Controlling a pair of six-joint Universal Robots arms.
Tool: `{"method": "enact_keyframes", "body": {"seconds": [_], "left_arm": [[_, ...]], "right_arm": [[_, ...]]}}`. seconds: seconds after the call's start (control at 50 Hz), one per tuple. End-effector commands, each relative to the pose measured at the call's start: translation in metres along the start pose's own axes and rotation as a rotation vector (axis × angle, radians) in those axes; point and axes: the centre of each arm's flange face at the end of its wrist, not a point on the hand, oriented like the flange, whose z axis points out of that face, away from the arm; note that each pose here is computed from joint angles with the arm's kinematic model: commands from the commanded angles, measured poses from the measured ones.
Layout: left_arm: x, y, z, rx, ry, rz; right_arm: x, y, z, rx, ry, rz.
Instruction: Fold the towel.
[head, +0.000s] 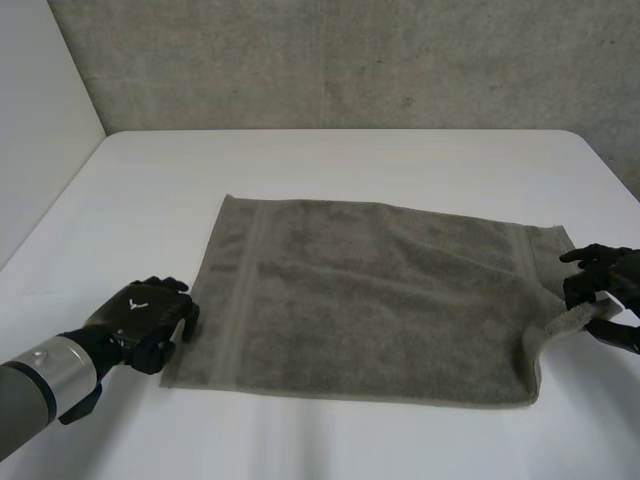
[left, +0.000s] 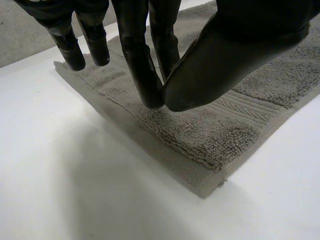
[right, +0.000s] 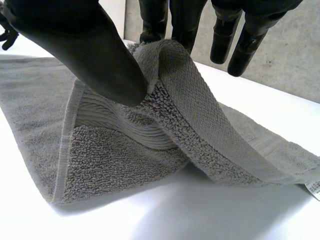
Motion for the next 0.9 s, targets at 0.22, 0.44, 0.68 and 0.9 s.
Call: {"method": "enact_keyframes", "body": {"seconds": [0.22,0.44,0.68,0.9], "left_arm": [[0.032,0.004,-0.001,0.014,0.159,0.025],[0.040,0.005,-0.003,0.002,0.165,0.032],[0.037,0.008,-0.002,-0.028,0.122,-0.010],[0.041,0.014,-0.001,-0.051,0.139,-0.048]], "right_arm": [[0.001,0.000,0.000,0.002,0.002,0.000],[0.001,0.000,-0.001,0.002,0.005,0.001],[0.001,0.000,0.000,0.002,0.002,-0.002],[0.001,0.000,0.000,0.002,0.003,-0.003]]}}
